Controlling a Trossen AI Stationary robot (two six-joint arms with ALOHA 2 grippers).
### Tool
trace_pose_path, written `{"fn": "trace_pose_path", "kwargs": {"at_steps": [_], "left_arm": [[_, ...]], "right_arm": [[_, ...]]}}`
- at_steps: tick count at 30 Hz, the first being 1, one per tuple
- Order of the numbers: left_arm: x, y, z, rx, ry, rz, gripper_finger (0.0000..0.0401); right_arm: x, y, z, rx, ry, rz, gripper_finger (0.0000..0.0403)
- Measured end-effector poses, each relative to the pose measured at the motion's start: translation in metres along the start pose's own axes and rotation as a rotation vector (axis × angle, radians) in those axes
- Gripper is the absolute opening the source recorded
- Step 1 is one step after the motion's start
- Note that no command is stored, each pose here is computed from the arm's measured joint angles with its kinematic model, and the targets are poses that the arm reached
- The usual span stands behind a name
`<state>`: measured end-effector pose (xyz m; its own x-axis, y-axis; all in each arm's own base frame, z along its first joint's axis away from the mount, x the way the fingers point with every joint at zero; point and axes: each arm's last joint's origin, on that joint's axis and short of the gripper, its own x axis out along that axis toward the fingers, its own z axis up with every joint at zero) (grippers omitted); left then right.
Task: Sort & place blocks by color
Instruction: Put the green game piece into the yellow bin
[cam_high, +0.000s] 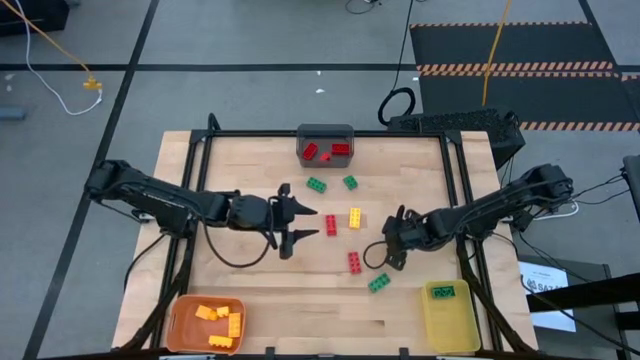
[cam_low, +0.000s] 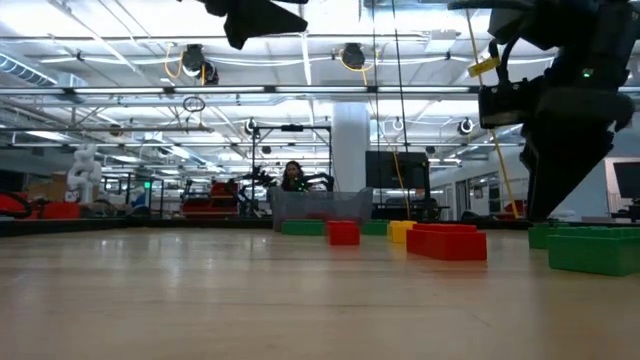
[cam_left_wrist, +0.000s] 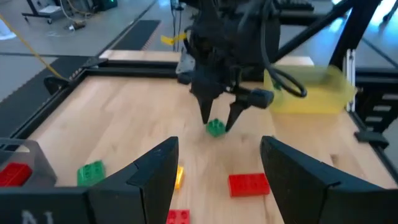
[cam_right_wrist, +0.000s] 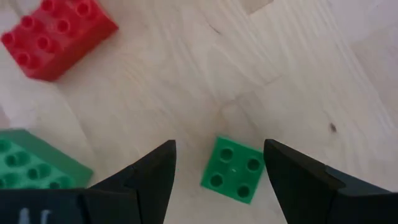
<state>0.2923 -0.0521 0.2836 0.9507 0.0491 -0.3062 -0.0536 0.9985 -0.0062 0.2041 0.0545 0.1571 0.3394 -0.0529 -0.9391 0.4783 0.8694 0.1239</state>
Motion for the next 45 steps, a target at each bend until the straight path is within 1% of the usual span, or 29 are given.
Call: {"fn": "trace_pose_path", "kwargs": {"at_steps": [4, 13, 18, 23, 25, 28, 31, 38, 42, 45], "left_arm": [[0.0, 0.0, -0.001, 0.013, 0.007, 0.001, 0.0227], [-0.002, 0.001, 0.002, 0.027, -0.008, 0.001, 0.0227], [-0.002, 0.001, 0.0, 0.033, 0.014, 0.002, 0.0227], [-0.002, 0.001, -0.002, 0.036, 0.034, 0.003, 0.0227], [-0.002, 0.001, -0.003, 0.036, 0.047, 0.004, 0.0227], [-0.002, 0.002, -0.005, 0.038, 0.064, 0.005, 0.0227], [-0.002, 0.002, -0.006, 0.039, 0.069, 0.006, 0.0227], [-0.002, 0.001, -0.006, 0.038, 0.068, 0.005, 0.0227], [-0.002, 0.002, -0.006, 0.035, 0.069, 0.005, 0.0227], [-0.002, 0.002, -0.007, 0.038, 0.085, 0.007, 0.0227]], "right_arm": [[0.004, 0.0, -0.001, 0.045, 0.014, -0.022, 0.0233], [0.02, -0.001, -0.005, 0.05, 0.079, -0.094, 0.0233], [0.023, -0.001, -0.007, 0.043, 0.111, -0.103, 0.023], [0.018, -0.002, -0.007, 0.027, 0.115, -0.089, 0.0203], [0.013, -0.003, -0.007, 0.026, 0.107, -0.08, 0.0184], [0.005, -0.005, -0.008, 0.028, 0.102, -0.066, 0.0145], [-0.006, -0.008, -0.01, 0.027, 0.113, -0.03, 0.0109], [-0.033, -0.016, -0.013, 0.052, 0.068, 0.036, 0.0107], [-0.047, -0.016, -0.013, 0.1, 0.063, 0.135, 0.0107], [-0.059, -0.011, -0.014, 0.09, 0.057, 0.22, 0.0107]]}}
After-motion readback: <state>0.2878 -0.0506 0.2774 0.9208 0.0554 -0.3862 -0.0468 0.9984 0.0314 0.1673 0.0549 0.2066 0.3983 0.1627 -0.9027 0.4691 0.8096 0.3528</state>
